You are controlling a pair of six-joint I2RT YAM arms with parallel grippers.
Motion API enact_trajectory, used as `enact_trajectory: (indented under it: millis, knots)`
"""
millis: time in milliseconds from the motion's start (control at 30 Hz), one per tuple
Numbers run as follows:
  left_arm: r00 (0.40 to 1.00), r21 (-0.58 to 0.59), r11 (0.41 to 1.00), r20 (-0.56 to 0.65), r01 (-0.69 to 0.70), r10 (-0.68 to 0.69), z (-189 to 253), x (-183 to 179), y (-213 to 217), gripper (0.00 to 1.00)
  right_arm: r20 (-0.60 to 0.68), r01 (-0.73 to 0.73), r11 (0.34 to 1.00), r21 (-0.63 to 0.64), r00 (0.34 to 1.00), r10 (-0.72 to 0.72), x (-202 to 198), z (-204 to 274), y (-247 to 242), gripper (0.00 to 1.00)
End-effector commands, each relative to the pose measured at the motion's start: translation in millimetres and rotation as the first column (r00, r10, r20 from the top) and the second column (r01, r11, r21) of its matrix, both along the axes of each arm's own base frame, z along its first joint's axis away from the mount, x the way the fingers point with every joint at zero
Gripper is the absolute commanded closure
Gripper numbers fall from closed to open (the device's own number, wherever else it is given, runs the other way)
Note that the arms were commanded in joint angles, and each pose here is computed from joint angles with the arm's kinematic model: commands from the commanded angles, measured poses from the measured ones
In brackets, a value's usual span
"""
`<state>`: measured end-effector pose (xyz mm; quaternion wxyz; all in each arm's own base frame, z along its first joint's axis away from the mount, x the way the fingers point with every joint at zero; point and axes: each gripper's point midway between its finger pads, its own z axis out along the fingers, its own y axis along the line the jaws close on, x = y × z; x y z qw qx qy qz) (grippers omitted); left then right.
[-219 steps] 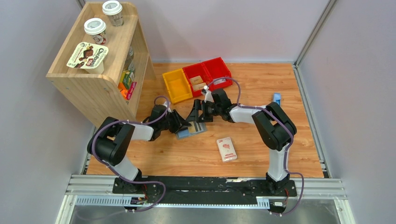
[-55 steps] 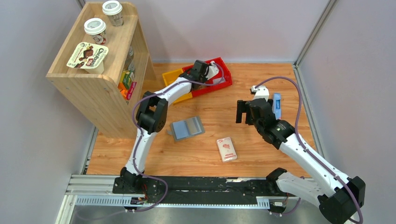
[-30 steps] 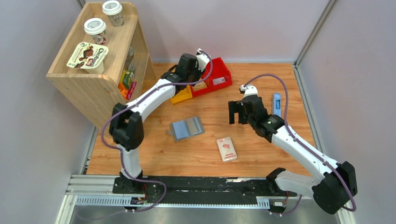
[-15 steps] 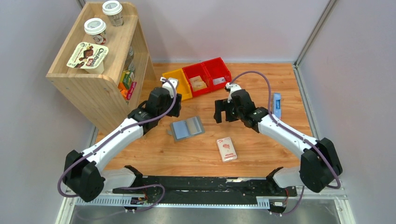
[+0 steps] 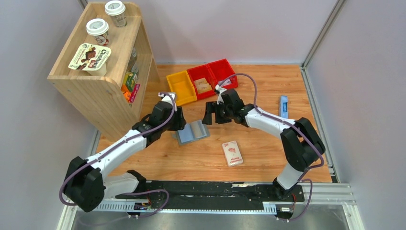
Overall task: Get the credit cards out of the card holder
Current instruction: Remove the credit card from the card holder.
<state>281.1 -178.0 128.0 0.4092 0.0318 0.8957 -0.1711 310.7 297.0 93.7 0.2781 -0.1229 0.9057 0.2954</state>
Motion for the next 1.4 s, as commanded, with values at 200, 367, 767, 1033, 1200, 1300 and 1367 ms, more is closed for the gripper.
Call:
enact_trajectory:
  millis: [200,367,767,1033,1200,1300,1367]
  knots:
    - [0.986,-0.135,0.991,-0.163,0.013,-0.036,-37.6,11.4,-37.7,0.56,-0.059,-0.055,0.991,0.125,0.996,0.063,11.8,5.0,51.4,0.27]
    - [0.967,-0.102,0.995,-0.255,-0.02,-0.007,-69.4,2.7,-32.2,0.6,-0.098,-0.069,0.989,0.133,0.992,0.083,12.2,-10.4,60.0,0.36]
    - [0.911,-0.003,0.999,-0.412,-0.041,0.036,-114.3,-22.4,-16.7,0.61,-0.155,-0.125,0.983,0.137,0.977,0.145,4.0,-33.1,73.0,0.42]
    - [0.907,-0.021,0.999,-0.42,-0.038,0.025,-114.6,-23.0,-21.0,0.62,-0.153,-0.164,0.971,0.175,0.969,0.192,-4.7,-27.1,79.6,0.43]
    - [0.909,-0.044,0.998,-0.416,-0.037,0.015,-112.0,-22.3,-24.2,0.62,-0.125,-0.213,0.952,0.22,0.962,0.244,-11.6,-11.7,87.8,0.43]
    - [0.911,-0.056,0.998,-0.412,-0.038,0.012,-109.7,-22.6,-25.8,0.62,-0.122,-0.216,0.949,0.231,0.961,0.249,-12.3,-7.4,89.8,0.42]
    - [0.915,-0.063,0.997,-0.404,-0.044,0.015,-107.0,-21.6,-25.7,0.62,-0.12,-0.217,0.948,0.231,0.961,0.249,-12.8,-6.3,90.1,0.41]
